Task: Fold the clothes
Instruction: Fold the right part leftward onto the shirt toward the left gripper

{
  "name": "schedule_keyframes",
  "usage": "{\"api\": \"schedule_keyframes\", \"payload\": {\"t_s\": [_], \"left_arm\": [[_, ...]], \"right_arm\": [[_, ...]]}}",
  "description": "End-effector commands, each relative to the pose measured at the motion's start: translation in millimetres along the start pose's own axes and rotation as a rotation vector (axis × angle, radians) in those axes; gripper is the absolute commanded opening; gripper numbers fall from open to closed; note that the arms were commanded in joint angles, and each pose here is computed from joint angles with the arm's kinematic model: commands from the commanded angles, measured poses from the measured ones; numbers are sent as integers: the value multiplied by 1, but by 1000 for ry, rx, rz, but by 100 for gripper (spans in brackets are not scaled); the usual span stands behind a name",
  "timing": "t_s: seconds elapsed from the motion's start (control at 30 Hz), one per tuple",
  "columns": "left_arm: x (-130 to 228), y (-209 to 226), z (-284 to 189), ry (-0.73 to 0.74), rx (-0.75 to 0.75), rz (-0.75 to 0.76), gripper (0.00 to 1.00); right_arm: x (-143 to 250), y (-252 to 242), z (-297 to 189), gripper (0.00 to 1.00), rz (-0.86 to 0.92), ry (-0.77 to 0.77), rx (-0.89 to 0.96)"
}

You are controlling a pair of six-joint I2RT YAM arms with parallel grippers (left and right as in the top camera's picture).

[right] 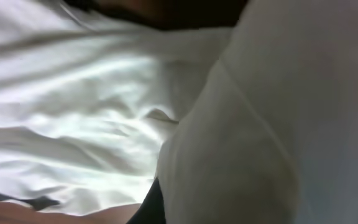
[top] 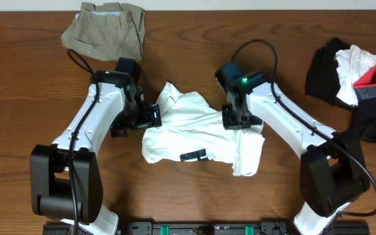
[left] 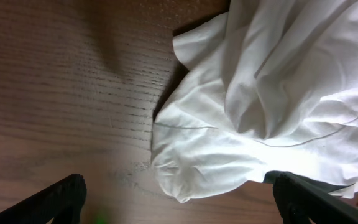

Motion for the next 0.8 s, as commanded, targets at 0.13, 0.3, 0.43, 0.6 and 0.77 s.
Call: {"api": "schedule_keyframes", "payload": {"t_s": [0.13,0.3,0.43,0.6,0.77], "left_arm": [[1,1,3,16,-3,10,98],[1,1,3,16,-3,10,98],[1,1,3,16,-3,10,98],[1,1,3,17,-3,10,98],[1,1,3,17,-4,10,98]], "right_arm": [[-6,25,-8,2,-33,-51,-46],[-10,38,-9,3,-56,-88,-74],[-10,47,-10,14,-78,-105,-84],[-6,58,-2,52,-106,-82,-93],[-4,70,3,58,-128,-66,-143]]}}
Point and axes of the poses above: each gripper's point midway between its finger pads, its own z axis out along the fingers, its own y axis along the line the jaws close on, x = y × z, the point moved 6 cm from there along -z, back along the fingers, and after that the axes turned 12 degrees about -z, right-handed, at the moved point
